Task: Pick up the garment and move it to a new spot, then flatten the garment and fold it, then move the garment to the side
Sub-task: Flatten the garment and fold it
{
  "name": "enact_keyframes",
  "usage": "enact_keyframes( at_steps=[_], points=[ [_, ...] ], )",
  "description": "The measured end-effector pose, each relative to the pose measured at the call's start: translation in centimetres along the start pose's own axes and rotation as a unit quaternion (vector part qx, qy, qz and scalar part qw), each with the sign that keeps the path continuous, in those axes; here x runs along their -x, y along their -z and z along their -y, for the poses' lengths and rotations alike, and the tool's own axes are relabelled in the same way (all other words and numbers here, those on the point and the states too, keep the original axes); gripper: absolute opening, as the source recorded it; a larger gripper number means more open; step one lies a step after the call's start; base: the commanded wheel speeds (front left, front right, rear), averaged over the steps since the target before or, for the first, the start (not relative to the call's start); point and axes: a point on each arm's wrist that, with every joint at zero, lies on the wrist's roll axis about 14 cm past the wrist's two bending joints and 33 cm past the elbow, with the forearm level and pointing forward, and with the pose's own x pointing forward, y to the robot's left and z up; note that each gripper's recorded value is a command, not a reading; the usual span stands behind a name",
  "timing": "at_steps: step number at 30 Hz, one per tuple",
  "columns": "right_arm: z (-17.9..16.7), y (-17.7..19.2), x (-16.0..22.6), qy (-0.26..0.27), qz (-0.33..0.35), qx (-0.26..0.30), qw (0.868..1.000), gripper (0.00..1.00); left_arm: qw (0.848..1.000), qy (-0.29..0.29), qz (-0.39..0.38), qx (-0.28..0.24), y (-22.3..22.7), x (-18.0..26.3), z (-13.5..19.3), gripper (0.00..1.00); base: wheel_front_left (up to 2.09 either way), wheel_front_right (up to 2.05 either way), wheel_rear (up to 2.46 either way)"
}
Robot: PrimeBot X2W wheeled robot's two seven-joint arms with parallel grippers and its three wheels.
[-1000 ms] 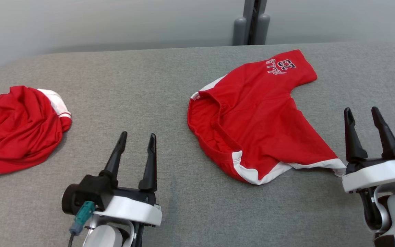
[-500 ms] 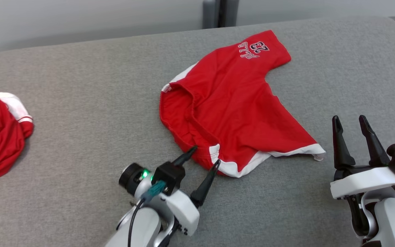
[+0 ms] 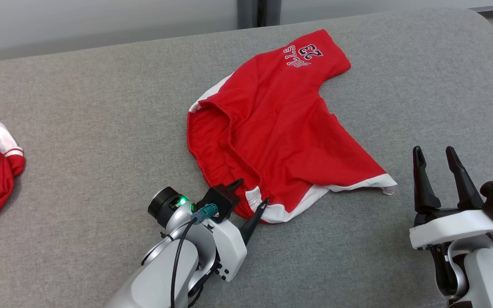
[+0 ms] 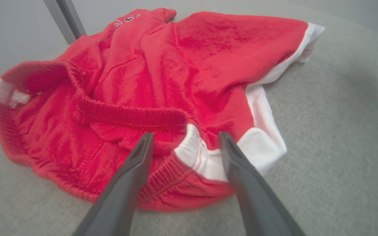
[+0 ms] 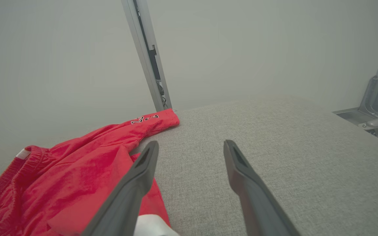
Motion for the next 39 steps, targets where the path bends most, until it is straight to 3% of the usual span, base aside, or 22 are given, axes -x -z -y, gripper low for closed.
enact_keyframes(
  at_steps=[1,2,4,5,13,25,34,39],
  points=[
    [0.0,0.0,0.0,0.000,0.000,-0.001,1.000,1.00,1.000,0.000,-0.005,0.003,0.2,0.1,0.0,1.00,0.00,0.00,0.00],
    [-0.1,0.0,-0.1,0.000,0.000,-0.001,1.000,1.00,1.000,0.000,-0.007,0.004,0.4,0.2,0.0,0.92,0.00,0.00,0.00],
    [-0.2,0.1,-0.2,-0.003,-0.001,0.005,1.000,1.00,1.000,0.002,-0.011,0.001,0.5,0.4,0.1,0.15,0.00,0.00,0.00],
    [-0.3,0.1,-0.2,-0.005,-0.001,0.007,1.000,1.00,1.000,0.001,-0.012,0.004,0.6,0.5,0.1,0.00,0.00,0.00,0.00],
    [-2.0,0.3,-0.9,-0.028,-0.002,0.009,1.000,1.00,0.999,-0.032,0.014,0.032,-0.2,1.8,-1.5,0.00,0.00,0.00,0.00],
    [-4.9,0.8,-1.3,-0.066,-0.009,0.006,0.998,1.00,0.975,-0.185,0.107,0.057,-3.1,7.2,-9.1,0.00,0.00,0.00,0.00],
    [-6.4,1.8,-0.8,-0.083,-0.026,0.005,0.996,1.00,0.970,-0.209,0.091,0.091,0.1,10.7,-8.2,0.00,0.00,0.00,0.00],
    [-5.4,3.5,0.1,-0.068,-0.054,0.003,0.996,1.00,0.969,-0.210,0.091,0.097,0.6,11.1,-7.6,0.00,0.00,0.00,0.00]
  ],
)
